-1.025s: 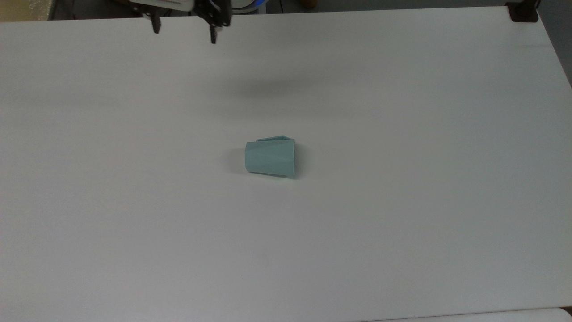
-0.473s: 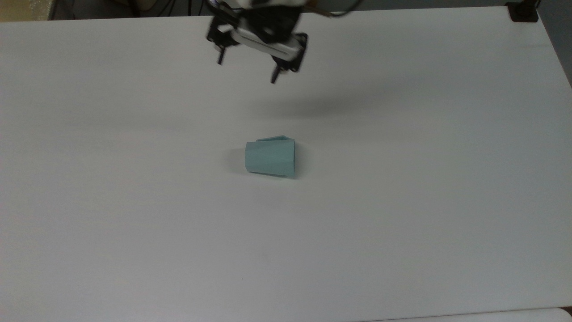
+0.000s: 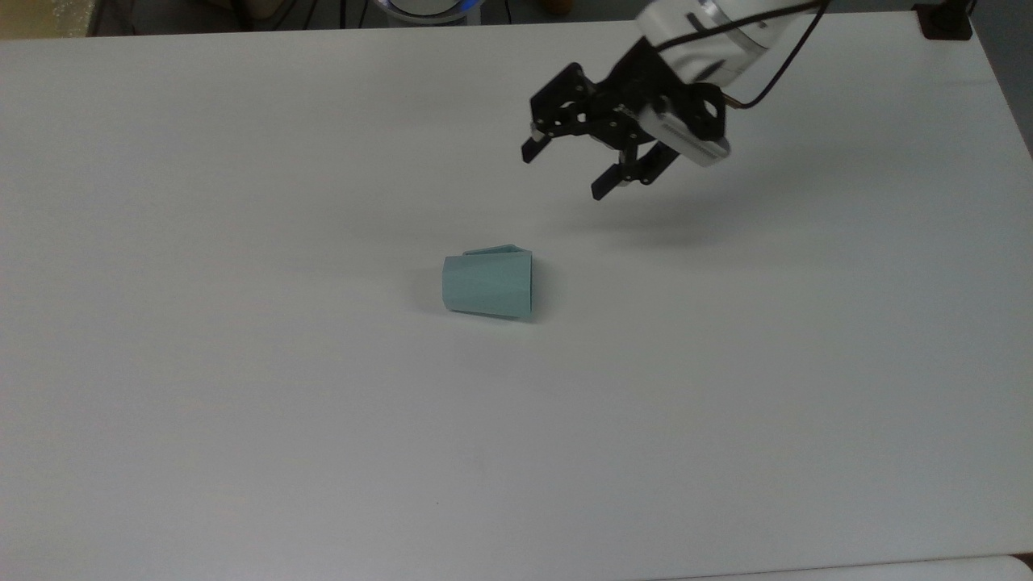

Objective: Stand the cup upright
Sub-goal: 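Lower the gripper down to the cup's open rim end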

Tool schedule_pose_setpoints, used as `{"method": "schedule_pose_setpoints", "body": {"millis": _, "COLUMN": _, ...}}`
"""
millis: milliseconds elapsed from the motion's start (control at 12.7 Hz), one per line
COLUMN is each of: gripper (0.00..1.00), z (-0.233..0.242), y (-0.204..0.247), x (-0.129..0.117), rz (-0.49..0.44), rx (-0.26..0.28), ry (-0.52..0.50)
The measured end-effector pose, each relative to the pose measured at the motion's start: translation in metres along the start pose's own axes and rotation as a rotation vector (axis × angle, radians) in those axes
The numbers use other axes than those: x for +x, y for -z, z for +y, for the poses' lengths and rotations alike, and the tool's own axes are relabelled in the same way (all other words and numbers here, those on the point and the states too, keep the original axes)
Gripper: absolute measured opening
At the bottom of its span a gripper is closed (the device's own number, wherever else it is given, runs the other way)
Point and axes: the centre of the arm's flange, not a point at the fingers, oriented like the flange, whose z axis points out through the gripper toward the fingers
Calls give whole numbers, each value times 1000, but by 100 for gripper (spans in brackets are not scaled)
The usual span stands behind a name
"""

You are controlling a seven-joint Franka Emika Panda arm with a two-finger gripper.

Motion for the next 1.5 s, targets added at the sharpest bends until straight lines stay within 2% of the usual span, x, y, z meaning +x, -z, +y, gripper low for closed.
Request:
{"method": "schedule_pose_setpoints", "body": {"millis": 315, "gripper": 100, "z": -67, "y": -35, "x": -12, "rz": 64, "rx": -184, "ry": 112}}
{"method": "schedule_pose_setpoints", "body": {"millis": 552, "gripper": 100, "z": -101, "y": -75, "x": -18, "rz": 57, "rx": -269, "ry": 158}}
{"method": "schedule_pose_setpoints", "body": {"millis": 946, "gripper": 100, "z": -100, "y": -112, "x": -12, "rz": 31, "rx": -280, "ry": 158}}
{"method": "schedule_pose_setpoints", "body": {"millis": 1183, "gripper": 100, "z": -91, "y": -136, "x": -5, "rz": -3, "rx": -252, "ry": 152}}
{"method": "schedule_pose_setpoints", "body": {"millis": 1498, "gripper": 95, "z": -88, "y": -148, "x": -4, "rz": -9, "rx": -260, "ry": 155}}
